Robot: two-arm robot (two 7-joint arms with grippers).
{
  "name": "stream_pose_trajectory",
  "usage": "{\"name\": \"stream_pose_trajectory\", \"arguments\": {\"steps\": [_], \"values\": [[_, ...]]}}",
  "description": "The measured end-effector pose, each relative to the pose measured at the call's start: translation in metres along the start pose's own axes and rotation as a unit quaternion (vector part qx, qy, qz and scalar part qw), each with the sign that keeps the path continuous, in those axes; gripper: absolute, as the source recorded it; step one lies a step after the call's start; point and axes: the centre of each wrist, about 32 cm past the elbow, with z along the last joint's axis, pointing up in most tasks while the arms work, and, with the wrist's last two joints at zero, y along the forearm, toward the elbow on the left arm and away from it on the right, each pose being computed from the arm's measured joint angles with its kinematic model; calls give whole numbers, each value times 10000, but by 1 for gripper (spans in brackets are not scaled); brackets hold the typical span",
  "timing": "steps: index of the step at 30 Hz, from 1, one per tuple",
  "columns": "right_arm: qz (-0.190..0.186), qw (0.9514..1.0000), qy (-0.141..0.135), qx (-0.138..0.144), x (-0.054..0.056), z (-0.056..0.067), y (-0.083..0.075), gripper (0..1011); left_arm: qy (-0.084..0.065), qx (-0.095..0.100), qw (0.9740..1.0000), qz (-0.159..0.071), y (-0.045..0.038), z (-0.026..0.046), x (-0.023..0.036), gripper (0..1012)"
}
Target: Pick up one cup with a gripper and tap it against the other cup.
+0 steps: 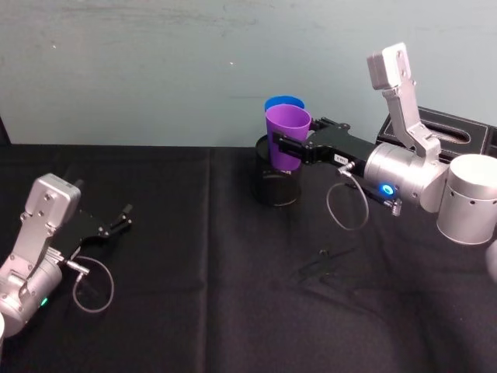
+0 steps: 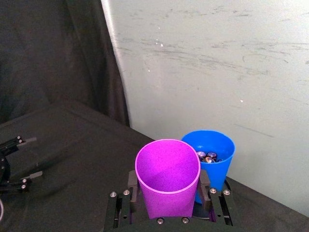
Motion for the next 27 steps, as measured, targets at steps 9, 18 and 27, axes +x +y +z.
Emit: {"name": "stream_pose_trajectory", "arguments": {"steps": [9, 18, 27], "values": [[-39, 10000, 16, 50, 45, -24, 78, 729, 0, 0, 10000, 0, 0, 0, 0, 1011], [-95, 9999, 29, 128, 106, -14, 126, 729, 0, 0, 10000, 0, 0, 0, 0, 1011], [-64, 9998, 24, 163, 116, 14, 157, 729, 0, 0, 10000, 0, 0, 0, 0, 1011]]}}
